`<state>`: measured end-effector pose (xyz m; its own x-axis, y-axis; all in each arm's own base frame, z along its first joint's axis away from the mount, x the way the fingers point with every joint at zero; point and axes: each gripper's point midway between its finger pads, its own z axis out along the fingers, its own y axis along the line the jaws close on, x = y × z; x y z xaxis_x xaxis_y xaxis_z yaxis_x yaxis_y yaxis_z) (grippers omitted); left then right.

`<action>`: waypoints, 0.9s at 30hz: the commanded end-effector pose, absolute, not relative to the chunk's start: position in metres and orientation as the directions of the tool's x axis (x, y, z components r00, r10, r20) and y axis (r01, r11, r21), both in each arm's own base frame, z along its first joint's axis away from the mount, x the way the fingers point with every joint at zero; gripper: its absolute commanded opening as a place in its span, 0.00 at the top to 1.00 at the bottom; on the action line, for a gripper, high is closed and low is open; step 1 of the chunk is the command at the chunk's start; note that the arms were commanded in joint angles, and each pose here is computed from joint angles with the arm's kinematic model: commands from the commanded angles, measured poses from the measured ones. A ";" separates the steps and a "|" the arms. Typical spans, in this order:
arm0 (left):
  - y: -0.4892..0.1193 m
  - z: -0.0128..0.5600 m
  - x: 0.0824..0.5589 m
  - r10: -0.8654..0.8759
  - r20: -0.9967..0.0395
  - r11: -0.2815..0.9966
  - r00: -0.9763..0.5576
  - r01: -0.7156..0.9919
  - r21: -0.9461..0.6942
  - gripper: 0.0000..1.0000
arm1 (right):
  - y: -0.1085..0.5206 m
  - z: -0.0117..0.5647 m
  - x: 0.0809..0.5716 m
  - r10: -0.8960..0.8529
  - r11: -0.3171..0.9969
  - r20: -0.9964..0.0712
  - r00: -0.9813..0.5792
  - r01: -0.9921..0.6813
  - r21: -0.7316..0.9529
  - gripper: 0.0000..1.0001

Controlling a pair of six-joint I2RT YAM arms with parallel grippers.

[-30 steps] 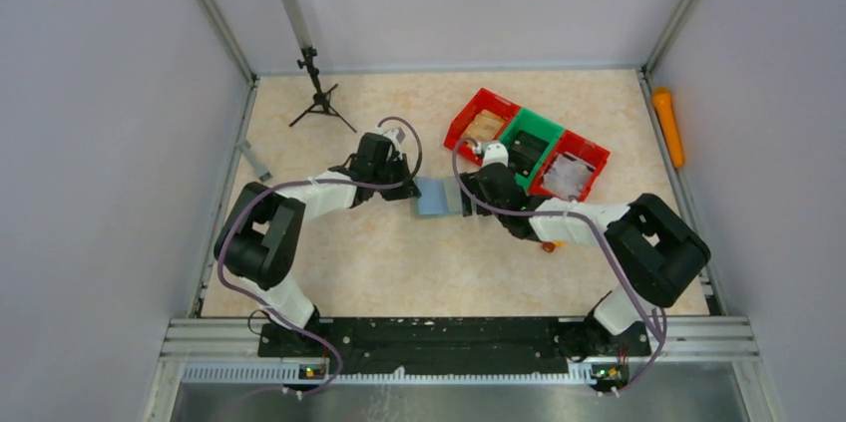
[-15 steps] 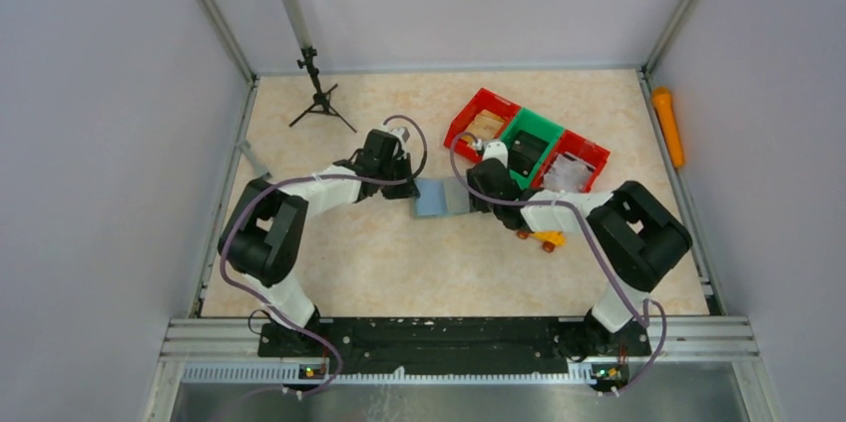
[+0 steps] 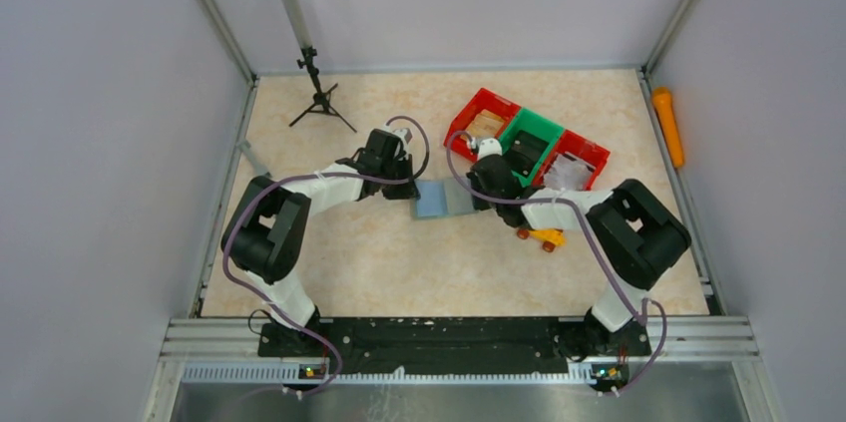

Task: Take the credit cards out of the card holder
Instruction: Remove the credit card from the card holder.

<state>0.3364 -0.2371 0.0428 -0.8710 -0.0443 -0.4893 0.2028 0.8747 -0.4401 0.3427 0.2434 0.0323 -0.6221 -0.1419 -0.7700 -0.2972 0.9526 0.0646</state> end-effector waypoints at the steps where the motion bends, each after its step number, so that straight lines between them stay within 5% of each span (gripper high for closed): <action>1: -0.248 0.046 0.336 -0.036 -0.483 0.850 -0.875 0.227 -0.475 1.00 | 0.270 0.081 0.340 -0.065 0.884 -0.857 -0.511 -0.427 0.187 1.00; 7: -0.261 0.048 0.331 -0.072 -0.460 0.800 -0.885 0.224 -0.557 0.91 | 0.275 0.108 0.328 -0.005 0.834 -0.903 -0.429 -0.500 0.233 1.00; 13: -0.272 0.050 0.326 -0.048 -0.448 0.750 -0.893 0.263 -0.606 0.48 | 0.285 0.116 0.319 0.013 0.782 -0.908 -0.418 -0.562 0.270 1.00; 27: -0.290 0.065 0.319 -0.043 -0.454 0.645 -0.890 0.322 -0.693 0.14 | 0.296 0.108 0.316 0.008 0.753 -0.886 -0.464 -0.580 0.310 1.00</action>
